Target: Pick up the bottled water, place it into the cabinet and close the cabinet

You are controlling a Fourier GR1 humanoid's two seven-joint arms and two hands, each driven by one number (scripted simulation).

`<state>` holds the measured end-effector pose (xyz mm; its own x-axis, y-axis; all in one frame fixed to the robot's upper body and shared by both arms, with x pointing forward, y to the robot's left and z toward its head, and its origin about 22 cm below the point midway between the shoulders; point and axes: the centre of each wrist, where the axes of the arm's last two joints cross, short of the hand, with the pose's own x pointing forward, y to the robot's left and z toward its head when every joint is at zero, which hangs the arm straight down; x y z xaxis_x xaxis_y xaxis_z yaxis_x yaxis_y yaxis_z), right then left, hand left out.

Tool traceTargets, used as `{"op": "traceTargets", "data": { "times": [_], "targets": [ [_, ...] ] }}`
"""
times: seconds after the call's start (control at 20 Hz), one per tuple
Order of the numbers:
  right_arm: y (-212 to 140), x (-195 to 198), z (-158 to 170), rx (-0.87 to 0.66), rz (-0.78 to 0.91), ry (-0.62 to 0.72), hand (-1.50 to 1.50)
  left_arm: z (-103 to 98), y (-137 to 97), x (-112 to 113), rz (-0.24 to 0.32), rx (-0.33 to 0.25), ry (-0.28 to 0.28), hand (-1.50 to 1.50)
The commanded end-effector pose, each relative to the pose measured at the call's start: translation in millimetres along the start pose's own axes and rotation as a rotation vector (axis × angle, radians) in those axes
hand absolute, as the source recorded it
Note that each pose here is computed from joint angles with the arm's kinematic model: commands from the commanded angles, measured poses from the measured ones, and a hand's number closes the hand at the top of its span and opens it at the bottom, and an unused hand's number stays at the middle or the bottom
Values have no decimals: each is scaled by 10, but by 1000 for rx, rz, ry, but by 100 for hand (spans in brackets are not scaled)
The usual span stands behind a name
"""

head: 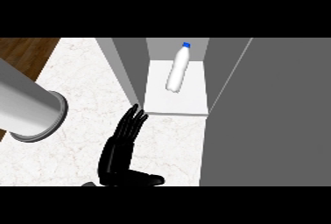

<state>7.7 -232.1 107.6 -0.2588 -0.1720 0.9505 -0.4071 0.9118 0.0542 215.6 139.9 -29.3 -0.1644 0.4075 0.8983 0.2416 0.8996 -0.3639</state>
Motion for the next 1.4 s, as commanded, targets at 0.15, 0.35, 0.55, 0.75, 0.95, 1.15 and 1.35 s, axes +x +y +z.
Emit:
{"op": "traceTargets", "data": {
  "times": [0.15, 0.35, 0.55, 0.75, 0.95, 1.15, 1.35],
  "targets": [
    [-37, 368, -270, 377, 180, -28, 150, 544, 388, 316, 4, -37, 6, -150],
    [-43, 411, -356, 516, 212, -16, 150, 736, 641, 485, -23, -29, -22, -150],
    [27, 482, -425, 531, 192, -54, 150, 982, 917, 697, -57, -1, -44, -150],
    [138, 403, -482, 499, 120, -46, 150, 1046, 1116, 993, -59, -22, -56, -150],
    [227, 368, -544, 511, 73, 10, 150, 1089, 1255, 1111, -61, -42, -73, -150],
    [237, 204, -634, 576, 79, 30, 150, 1247, 1364, 1209, -51, -73, -46, -150],
    [192, 205, -783, 685, 164, -23, 150, 1234, 1398, 1230, -40, -87, -57, -150]
  ]
}}
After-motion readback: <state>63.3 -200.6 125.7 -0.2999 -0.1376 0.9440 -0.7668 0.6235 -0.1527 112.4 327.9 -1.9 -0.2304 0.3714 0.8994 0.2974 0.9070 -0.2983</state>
